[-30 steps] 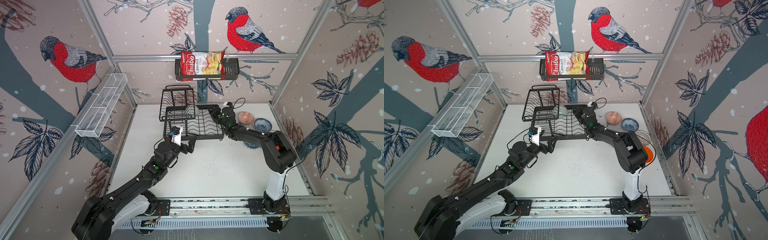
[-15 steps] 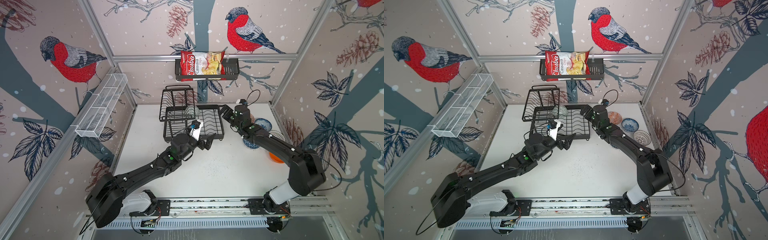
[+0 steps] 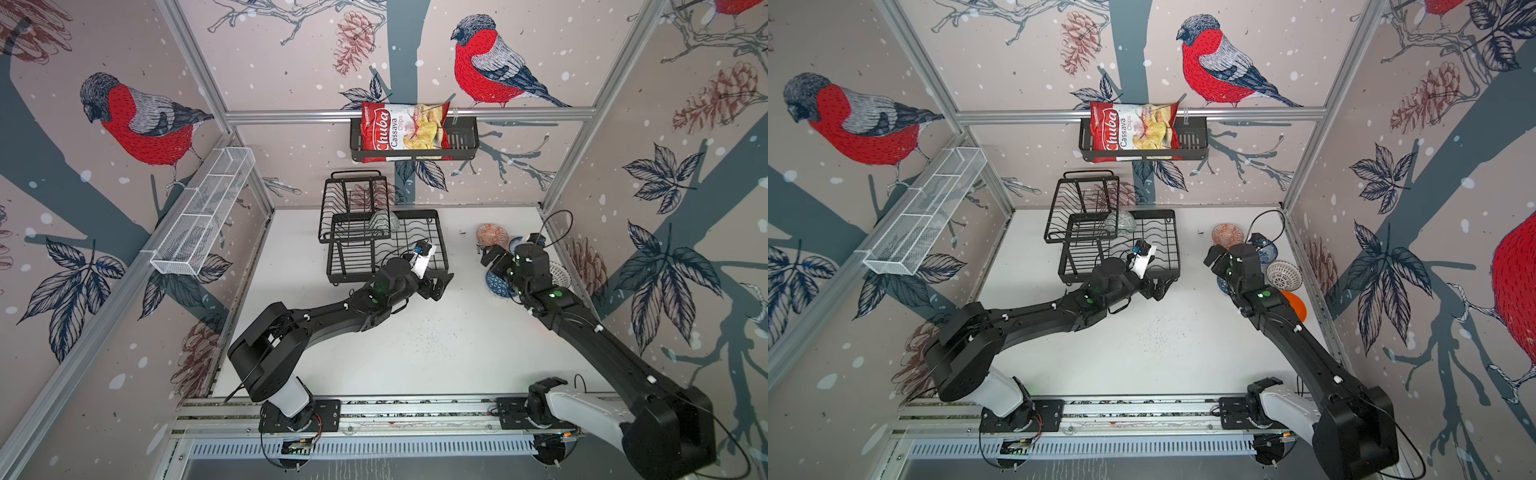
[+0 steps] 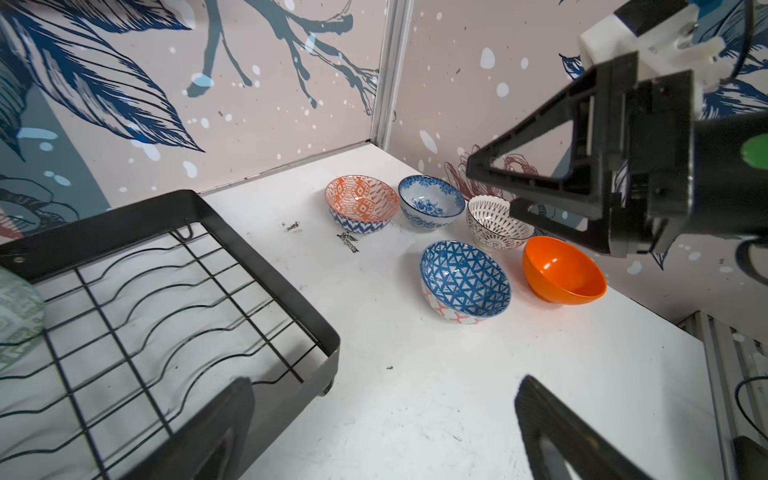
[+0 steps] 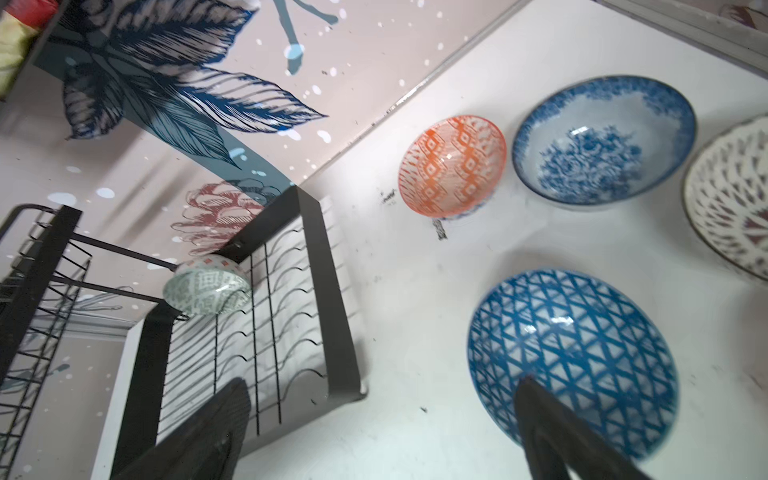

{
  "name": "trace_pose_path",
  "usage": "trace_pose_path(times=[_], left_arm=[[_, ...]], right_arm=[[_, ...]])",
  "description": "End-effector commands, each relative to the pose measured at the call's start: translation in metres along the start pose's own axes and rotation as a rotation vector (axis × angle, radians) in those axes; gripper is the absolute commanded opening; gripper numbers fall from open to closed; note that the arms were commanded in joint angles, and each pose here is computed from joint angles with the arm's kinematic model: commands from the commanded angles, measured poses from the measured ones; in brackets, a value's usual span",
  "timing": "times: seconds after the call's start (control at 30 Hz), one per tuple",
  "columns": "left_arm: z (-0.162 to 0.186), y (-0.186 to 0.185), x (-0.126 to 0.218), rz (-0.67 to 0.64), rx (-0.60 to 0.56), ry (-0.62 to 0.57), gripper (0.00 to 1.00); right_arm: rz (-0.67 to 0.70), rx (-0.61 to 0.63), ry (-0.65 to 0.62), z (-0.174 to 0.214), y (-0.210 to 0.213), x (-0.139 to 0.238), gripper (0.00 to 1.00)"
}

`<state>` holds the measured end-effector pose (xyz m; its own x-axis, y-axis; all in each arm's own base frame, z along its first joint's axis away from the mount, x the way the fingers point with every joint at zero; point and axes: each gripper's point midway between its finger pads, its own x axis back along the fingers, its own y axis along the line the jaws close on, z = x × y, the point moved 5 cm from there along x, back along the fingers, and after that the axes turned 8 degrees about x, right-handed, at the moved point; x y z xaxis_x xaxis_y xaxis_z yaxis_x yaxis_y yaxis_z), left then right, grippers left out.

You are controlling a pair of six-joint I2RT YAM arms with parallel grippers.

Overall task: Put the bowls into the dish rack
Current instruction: 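Release the green bowl and move the right gripper toward the blue triangle bowl, then grasp the blue triangle-patterned bowl's rim with the right gripper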

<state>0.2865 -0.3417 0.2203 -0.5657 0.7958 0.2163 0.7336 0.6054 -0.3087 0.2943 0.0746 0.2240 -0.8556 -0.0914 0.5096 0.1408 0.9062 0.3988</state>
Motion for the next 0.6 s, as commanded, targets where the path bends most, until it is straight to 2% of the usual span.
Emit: trace_pose_path(times=[0.0, 0.17, 0.37, 0.57], left_arm=[[-0.011, -0.016, -0.009, 0.089, -0.007, -0.050, 0.98], [-0.009, -0.031, -0.020, 0.146, -0.026, -0.047, 0.98], [0.001, -0.031, -0.029, 0.161, -0.018, -0.008, 0.98], [-0.002, -0.030, -0.023, 0.142, -0.044, -0.018, 0.98]], right_arm=[[0.096, -0.007, 0.009, 0.010, -0.029, 0.005, 1.00], [0.097, -0.070, 0.045, 0.030, -0.058, 0.006, 1.00], [0.098, -0.115, 0.074, 0.045, -0.078, -0.006, 0.96], [0.135, -0.117, 0.131, 0.046, -0.094, -0.027, 0.86]])
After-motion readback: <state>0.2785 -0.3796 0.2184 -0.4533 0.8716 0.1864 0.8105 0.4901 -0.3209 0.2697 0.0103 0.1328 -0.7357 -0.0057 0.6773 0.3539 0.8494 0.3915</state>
